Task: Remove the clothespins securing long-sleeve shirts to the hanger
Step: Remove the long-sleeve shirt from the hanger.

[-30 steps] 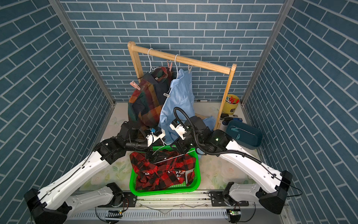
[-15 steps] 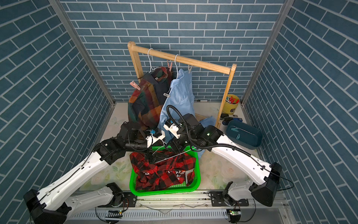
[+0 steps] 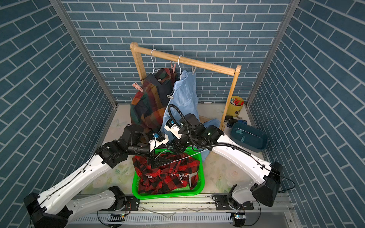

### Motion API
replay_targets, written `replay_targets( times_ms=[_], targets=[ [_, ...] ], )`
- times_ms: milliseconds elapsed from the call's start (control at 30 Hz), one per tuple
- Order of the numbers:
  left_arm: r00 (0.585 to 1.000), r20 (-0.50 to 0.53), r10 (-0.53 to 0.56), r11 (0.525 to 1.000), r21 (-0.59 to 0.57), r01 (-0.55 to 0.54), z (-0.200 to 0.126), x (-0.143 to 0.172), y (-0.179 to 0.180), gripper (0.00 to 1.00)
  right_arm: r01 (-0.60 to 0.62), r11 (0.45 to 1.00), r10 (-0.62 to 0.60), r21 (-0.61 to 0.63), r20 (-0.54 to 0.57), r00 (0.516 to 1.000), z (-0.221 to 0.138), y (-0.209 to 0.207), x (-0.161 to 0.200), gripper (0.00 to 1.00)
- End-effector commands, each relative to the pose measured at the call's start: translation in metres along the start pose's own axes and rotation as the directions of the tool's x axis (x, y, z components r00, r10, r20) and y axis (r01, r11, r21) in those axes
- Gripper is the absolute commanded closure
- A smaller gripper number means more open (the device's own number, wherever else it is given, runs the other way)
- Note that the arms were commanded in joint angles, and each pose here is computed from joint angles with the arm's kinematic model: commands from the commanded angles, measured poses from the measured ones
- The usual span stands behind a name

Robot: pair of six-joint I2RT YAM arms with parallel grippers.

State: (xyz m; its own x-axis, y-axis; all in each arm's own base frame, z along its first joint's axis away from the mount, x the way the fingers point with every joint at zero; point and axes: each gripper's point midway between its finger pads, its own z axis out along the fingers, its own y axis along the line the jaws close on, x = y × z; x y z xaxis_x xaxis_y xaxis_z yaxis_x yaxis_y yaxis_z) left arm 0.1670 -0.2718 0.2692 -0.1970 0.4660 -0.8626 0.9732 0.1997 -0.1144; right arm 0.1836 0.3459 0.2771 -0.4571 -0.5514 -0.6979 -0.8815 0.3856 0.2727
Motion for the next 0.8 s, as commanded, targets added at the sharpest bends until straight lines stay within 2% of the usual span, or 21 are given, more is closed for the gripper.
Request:
replay_targets(
  times_ms=[0,233,400,567,767],
  targets=[
    [1.000,-0.007,0.009,1.000,0.017,-0.009,-0.003,0.001,-0.006,0.00,0.077,0.996,-0.077,-0.036,-0.008,0.997,0.004,0.003,-0.003,0.38],
    [1.000,-0.015,0.010,1.000,0.003,-0.010,-0.004,0.002,-0.004,0.00,0.051,0.991,-0.059,-0.123,-0.060,0.996,0.023,0.010,0.008,0.45],
    [1.000,-0.023,0.008,1.000,-0.006,-0.008,-0.002,0.002,-0.001,0.00,0.035,0.986,-0.046,-0.164,-0.067,0.997,0.025,0.016,0.010,0.50],
    [1.000,-0.015,0.009,1.000,-0.002,-0.009,-0.002,0.000,-0.001,0.00,0.015,0.983,-0.031,-0.185,-0.079,0.996,0.029,0.018,0.014,0.62],
    [1.000,-0.017,0.004,1.000,-0.002,-0.004,-0.001,-0.001,0.000,0.00,-0.004,0.978,-0.015,-0.209,-0.089,0.996,0.038,0.019,0.016,0.68]
  ],
)
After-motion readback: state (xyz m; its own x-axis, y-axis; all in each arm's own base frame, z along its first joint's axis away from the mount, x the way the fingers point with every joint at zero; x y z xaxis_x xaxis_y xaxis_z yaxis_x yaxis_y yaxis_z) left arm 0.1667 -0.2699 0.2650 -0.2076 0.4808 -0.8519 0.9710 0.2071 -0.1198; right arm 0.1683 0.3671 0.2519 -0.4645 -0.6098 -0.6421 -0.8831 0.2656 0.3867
